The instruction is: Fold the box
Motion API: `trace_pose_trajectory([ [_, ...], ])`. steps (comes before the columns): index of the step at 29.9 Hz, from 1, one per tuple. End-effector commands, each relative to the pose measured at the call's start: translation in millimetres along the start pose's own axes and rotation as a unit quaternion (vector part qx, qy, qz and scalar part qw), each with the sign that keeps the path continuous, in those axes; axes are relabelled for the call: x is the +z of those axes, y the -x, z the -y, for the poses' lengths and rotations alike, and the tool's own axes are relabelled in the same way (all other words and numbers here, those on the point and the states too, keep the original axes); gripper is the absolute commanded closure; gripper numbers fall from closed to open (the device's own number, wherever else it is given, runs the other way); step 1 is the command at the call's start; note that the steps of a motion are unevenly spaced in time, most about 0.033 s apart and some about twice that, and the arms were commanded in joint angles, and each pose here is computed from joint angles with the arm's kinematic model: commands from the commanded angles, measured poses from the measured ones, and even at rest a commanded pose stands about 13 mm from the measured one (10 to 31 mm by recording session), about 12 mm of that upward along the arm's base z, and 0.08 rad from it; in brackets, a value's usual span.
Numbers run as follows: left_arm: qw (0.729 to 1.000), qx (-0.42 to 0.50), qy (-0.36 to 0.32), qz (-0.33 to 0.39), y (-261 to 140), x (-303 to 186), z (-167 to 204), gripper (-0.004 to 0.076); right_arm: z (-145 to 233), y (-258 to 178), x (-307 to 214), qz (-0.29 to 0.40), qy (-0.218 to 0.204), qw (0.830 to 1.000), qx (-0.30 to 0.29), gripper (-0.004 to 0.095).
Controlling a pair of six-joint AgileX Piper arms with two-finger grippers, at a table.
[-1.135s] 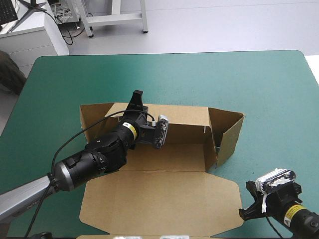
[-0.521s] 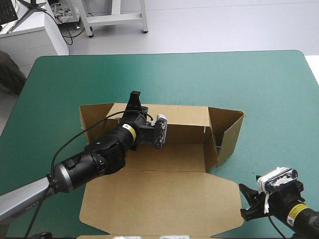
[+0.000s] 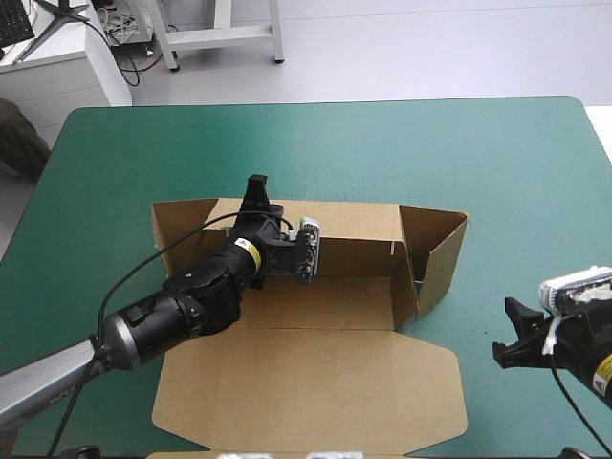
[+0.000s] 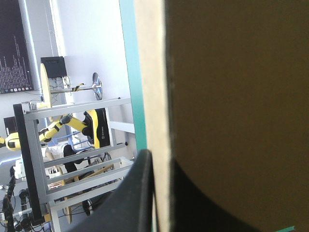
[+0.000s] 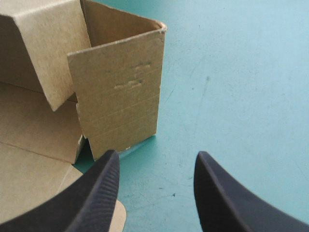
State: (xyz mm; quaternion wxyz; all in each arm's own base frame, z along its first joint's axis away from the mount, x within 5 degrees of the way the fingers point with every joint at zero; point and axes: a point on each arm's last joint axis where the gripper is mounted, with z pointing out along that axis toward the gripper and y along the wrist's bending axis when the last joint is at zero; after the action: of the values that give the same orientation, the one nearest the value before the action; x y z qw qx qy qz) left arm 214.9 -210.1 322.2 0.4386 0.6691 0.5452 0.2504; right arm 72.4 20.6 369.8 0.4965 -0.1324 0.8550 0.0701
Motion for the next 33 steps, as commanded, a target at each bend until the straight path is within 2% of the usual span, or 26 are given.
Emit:
trace_pose_trajectory([
  [1, 1.000, -0.022, 0.008, -0.003, -2, -10, -7, 0.0734, -2, 33, 0, 0.039, -0.010, 0.999, -0.001, 0.0466],
  [13, 1.000, -0.024, 0.007, -0.002, -2, -10, -7, 0.0734, -21, 117, 31, 0.037, -0.026, 0.999, 0.003, 0.0466],
  [20, 1.000, -0.024, 0.007, -0.002, -2, -10, -7, 0.0734, -34, 164, 64, 0.012, -0.042, 0.999, -0.025, 0.0464],
  [23, 1.000, -0.024, 0.007, -0.002, -2, -10, -7, 0.0734, -31, 180, 84, -0.006, -0.048, 0.999, -0.016, 0.0465],
  [27, 1.000, -0.024, 0.007, -0.002, -2, -10, -7, 0.0734, -15, 193, 116, -0.052, -0.014, 0.999, 0.002, 0.0464],
  [30, 1.000, -0.024, 0.007, -0.002, -2, -10, -7, 0.0734, -5, 195, 144, -0.074, 0.039, 0.996, 0.016, 0.0464],
  [33, 1.000, -0.024, 0.007, -0.002, -2, -10, -7, 0.0734, 0, 190, 171, -0.098, 0.066, 0.993, 0.019, 0.0464],
])
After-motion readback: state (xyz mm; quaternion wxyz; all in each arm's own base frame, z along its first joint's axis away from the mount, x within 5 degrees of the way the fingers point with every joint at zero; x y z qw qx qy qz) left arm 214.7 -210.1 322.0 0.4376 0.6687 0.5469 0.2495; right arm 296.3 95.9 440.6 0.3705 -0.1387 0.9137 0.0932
